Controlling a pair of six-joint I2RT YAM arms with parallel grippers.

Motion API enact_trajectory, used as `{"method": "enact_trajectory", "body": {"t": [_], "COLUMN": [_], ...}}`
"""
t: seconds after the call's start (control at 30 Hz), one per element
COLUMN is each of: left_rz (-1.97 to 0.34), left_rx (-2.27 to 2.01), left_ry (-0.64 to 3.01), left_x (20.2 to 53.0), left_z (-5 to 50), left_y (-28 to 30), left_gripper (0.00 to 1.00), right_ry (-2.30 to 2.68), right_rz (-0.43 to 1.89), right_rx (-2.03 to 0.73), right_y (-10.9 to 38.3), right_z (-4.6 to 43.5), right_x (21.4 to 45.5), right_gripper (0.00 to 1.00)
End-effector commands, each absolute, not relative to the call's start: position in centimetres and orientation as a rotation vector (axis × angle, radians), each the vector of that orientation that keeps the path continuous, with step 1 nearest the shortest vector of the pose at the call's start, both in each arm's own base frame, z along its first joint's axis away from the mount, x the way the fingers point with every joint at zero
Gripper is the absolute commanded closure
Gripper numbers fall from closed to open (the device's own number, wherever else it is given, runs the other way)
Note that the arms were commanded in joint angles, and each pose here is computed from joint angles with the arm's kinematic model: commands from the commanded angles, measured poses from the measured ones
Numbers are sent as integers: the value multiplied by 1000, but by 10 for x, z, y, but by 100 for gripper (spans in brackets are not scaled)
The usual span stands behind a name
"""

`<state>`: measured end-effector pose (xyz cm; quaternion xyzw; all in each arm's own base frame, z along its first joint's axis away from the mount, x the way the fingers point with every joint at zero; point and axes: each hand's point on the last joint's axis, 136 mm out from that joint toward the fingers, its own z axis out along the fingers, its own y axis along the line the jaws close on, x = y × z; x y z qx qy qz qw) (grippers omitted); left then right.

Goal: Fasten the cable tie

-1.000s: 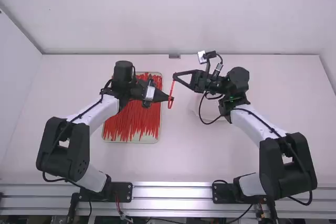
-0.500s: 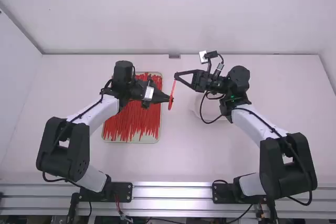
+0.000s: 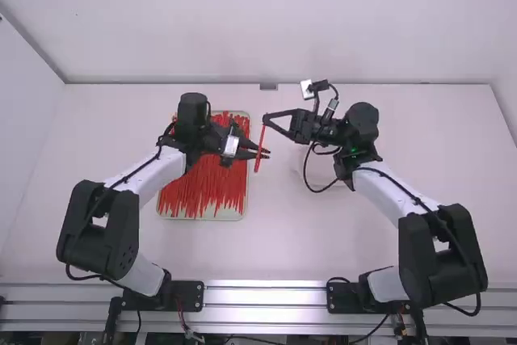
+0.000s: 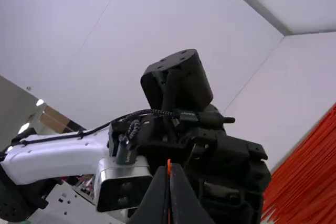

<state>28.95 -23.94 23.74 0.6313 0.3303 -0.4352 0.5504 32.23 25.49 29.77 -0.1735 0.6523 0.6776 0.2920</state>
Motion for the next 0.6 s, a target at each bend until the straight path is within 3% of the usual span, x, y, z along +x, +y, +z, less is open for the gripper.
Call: {"method": "enact_trajectory", "body": {"t": [0.0,0.1,0.17,0.57], "left_rz": [-1082,-1083,-1083,-1065], "left_rx": [1502,1502,1501,1488], "left_ry": [755,755,756,773], "left_x": [279,279,279,285], "left_z": [235,235,234,235], "left_y": [-243,-244,-243,-236], "left_gripper": [91,89,98,94], "right_ry": [1692,1692,1692,1699], "right_rz": [1785,1787,1785,1778], "right_rx": [-489,-492,-491,-485], "right_y": [252,253,252,247], "right_z": [315,315,315,314], "right_x": [323,322,323,326], "right_gripper": [100,100,100,100]}}
